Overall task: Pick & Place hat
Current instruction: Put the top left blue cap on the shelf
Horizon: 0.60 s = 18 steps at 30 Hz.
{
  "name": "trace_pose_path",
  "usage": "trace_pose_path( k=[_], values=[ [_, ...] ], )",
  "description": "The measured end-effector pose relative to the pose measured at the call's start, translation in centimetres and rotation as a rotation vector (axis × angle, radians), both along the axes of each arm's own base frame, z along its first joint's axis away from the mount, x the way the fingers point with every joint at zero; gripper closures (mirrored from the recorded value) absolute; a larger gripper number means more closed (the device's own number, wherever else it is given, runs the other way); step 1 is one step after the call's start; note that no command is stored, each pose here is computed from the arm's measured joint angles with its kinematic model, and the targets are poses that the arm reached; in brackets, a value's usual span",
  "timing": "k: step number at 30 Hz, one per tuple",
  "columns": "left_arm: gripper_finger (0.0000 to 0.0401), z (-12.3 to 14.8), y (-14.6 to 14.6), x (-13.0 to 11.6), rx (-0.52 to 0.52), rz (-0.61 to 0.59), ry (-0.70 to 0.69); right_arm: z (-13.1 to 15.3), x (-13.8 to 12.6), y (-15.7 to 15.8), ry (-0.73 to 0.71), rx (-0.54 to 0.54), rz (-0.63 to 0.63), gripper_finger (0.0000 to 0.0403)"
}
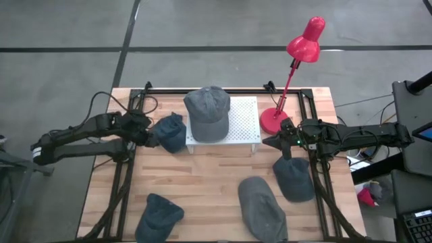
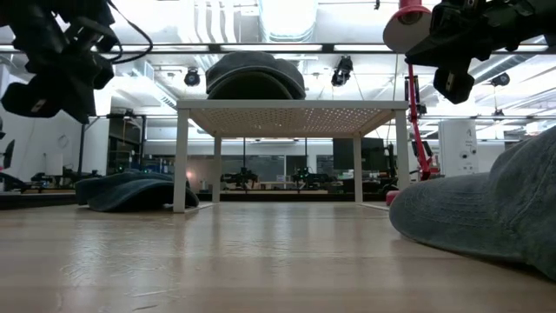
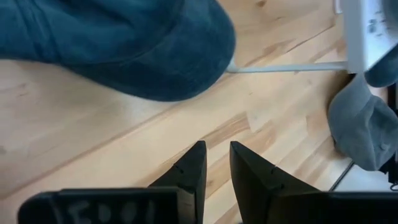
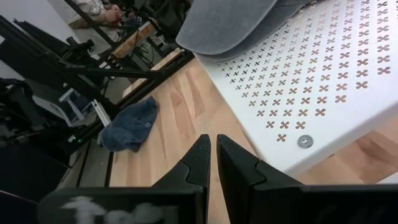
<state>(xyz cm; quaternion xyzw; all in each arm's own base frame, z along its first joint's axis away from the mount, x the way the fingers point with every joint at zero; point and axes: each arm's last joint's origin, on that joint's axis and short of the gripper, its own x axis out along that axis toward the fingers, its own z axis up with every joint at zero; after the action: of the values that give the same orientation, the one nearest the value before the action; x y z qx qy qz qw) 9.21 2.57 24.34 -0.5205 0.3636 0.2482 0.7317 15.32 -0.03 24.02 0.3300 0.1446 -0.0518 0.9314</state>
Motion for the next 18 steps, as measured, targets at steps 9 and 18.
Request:
trace_pose_path(
  k=[9,18],
  values=[
    [0.0293,-0.1,0.1,0.0,0.034,0.037,0.016,0.0,0.0,0.0,0.000,0.000,0.000,0.0376],
    [0.0239,-1.4,0.2,-0.1,0.028,0.077,0.063,0.0,0.0,0.0,0.000,0.000,0.000,0.0376]
  ],
)
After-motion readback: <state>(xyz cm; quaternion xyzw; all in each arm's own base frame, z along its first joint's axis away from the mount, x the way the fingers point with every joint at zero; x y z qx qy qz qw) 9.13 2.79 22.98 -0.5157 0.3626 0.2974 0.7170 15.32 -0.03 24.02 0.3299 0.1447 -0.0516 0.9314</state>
